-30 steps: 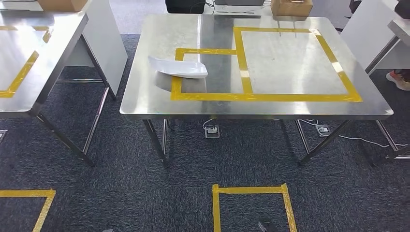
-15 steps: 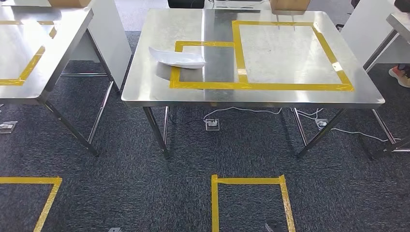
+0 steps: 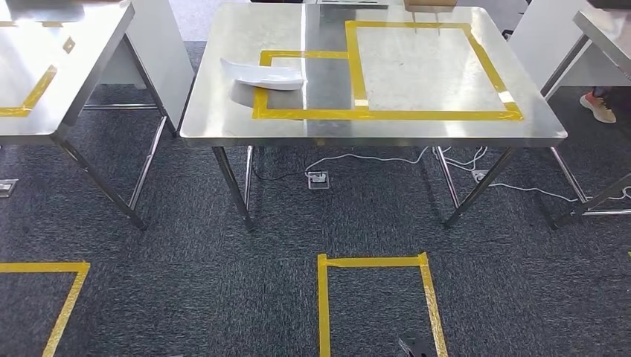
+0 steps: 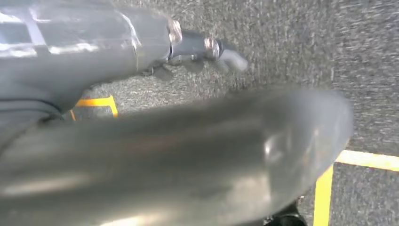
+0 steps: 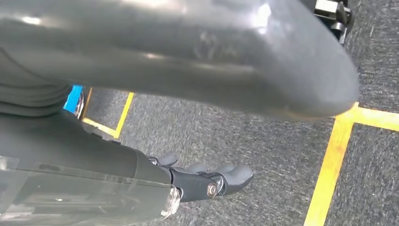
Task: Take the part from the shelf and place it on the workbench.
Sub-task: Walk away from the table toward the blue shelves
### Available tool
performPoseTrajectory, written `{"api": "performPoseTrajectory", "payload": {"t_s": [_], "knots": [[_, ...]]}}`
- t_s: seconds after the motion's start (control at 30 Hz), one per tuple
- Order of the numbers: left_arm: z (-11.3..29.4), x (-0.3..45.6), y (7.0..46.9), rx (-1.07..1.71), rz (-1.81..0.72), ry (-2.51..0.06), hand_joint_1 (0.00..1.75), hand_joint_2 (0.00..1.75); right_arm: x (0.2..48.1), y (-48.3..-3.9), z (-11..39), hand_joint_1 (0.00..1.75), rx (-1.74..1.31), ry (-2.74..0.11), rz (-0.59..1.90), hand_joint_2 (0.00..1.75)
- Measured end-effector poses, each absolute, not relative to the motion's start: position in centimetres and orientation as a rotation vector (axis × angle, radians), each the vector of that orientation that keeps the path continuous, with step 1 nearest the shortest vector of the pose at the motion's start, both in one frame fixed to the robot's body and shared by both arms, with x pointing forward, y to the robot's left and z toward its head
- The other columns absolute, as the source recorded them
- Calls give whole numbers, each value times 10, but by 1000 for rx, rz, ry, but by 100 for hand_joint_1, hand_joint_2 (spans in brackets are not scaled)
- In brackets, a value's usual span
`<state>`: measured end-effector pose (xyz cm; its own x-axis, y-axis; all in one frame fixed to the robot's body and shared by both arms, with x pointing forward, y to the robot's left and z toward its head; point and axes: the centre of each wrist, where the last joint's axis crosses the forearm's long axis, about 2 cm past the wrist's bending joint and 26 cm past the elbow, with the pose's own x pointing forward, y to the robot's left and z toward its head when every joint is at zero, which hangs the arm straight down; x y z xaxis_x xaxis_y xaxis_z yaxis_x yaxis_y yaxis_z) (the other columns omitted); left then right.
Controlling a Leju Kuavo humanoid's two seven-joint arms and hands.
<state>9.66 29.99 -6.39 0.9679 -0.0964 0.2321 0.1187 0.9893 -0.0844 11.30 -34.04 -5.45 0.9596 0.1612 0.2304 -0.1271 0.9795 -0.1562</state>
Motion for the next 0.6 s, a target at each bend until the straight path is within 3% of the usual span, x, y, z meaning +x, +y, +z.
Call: {"api": "performPoseTrajectory", "payload": {"t_s": [0.6], "knots": [[-71, 94, 295, -89, -81, -194, 0, 0, 114, -351, -53, 0, -195, -249, 221, 0]]}}
